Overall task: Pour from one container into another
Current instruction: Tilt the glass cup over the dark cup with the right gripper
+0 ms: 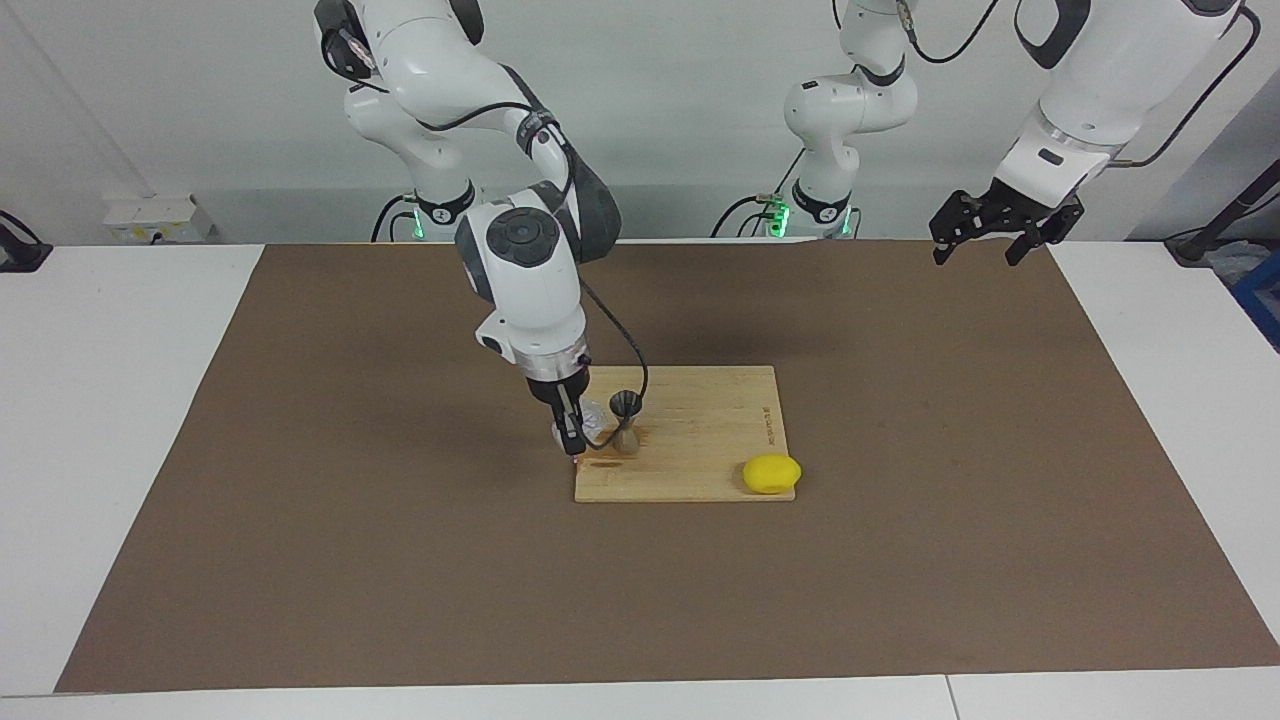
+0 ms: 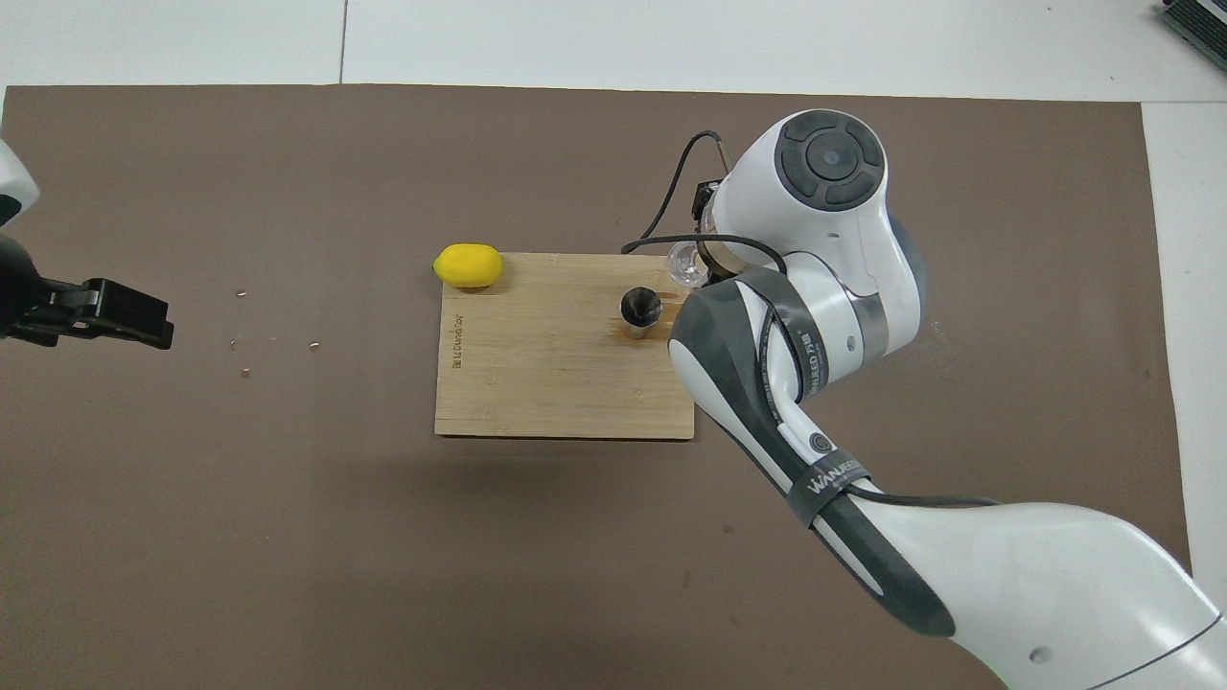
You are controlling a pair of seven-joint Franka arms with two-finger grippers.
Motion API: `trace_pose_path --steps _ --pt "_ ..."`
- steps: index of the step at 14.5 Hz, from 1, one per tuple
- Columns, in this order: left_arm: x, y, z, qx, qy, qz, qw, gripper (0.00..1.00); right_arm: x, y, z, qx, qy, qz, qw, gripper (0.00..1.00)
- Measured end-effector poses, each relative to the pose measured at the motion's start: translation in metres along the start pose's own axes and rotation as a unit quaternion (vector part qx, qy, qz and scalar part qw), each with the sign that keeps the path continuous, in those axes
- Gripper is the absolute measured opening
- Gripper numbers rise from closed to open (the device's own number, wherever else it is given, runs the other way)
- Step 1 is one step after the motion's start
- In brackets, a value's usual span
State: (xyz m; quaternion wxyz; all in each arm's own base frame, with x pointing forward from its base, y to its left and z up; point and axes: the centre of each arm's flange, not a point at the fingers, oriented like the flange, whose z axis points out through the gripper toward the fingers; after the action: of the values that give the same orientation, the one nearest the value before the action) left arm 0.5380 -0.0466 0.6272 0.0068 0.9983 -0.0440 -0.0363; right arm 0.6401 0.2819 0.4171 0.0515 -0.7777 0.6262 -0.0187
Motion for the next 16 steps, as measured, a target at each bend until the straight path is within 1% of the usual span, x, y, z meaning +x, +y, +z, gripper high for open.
trace_pose_path --steps 3,5,8,11,13,16 --pt "0.0 0.0 0.0 0.0 0.0 0.0 1.0 1.0 -0.008 0.001 -0.001 0.004 0.014 -0.016 1.0 0.51" --pt "0.0 0.0 0.0 0.0 0.0 0.0 1.0 1.0 -0.014 0.002 -0.001 0.006 0.019 -0.022 1.0 0.51" --pt "0.0 0.001 0.0 0.0 0.001 0.001 1.0 1.0 -0.02 0.003 -0.002 0.01 0.036 -0.038 0.999 0.51" --pt "0.002 0.001 -0.002 0.0 0.012 0.002 1.0 1.0 -0.03 0.007 -0.001 0.009 0.047 -0.053 0.997 0.51" --pt "0.003 0.001 -0.002 0.0 0.013 0.002 1.0 1.0 -0.031 0.007 -0.002 0.008 0.05 -0.055 0.997 0.51" --pt "0.003 0.001 -0.002 0.0 0.013 0.002 1.0 1.0 -0.036 0.009 -0.001 0.006 0.066 -0.069 0.995 0.51"
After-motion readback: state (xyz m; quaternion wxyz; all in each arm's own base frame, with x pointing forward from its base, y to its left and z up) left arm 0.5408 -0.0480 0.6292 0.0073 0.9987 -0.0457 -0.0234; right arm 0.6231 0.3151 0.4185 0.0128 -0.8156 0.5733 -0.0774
